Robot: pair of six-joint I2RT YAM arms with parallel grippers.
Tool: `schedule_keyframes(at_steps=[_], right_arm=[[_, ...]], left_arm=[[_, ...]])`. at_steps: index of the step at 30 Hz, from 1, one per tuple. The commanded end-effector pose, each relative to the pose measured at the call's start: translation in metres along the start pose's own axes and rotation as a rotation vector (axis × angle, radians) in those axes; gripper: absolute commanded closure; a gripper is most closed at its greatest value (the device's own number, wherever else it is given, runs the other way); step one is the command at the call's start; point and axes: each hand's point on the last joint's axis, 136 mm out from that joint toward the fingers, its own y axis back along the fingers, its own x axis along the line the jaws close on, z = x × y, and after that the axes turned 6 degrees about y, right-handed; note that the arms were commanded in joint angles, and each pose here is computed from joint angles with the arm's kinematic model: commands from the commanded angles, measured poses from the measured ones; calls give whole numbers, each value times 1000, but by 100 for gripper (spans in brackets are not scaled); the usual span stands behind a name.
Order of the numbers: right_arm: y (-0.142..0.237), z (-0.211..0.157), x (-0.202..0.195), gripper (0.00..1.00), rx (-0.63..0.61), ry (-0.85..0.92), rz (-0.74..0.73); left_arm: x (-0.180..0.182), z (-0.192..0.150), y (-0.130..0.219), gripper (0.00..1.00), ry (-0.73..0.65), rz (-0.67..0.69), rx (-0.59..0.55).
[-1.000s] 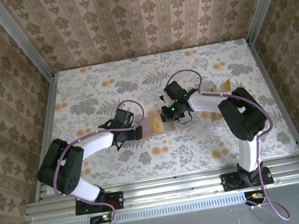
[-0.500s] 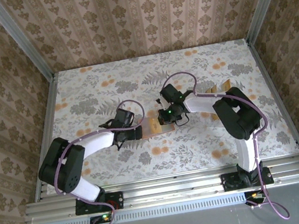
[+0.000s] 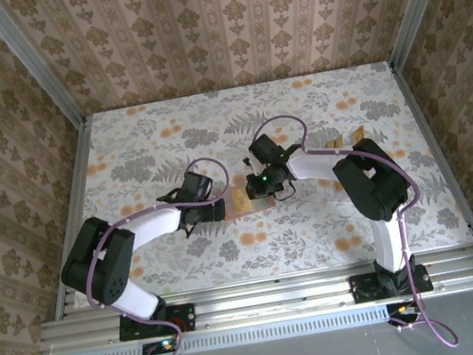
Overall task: Put the credit cards into the card holder
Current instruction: Insert the credit card into the card slot.
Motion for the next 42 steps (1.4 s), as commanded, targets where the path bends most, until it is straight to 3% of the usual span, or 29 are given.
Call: schedule_keyframes(at_steps=[1, 13, 22, 42], right_arm=[[-8, 5, 14, 100, 4, 0, 46], [-4, 16, 30, 100, -15, 10, 78], [12, 14, 18, 100, -34, 38, 4], [-12, -1, 6, 100, 30, 17, -23]], left_arm=[[0, -10, -12, 3, 5, -8, 48], [-1, -7, -8, 3, 14, -13, 43], [15, 3, 5, 3, 57, 6, 12], [22, 6, -8, 3, 48, 40, 60]])
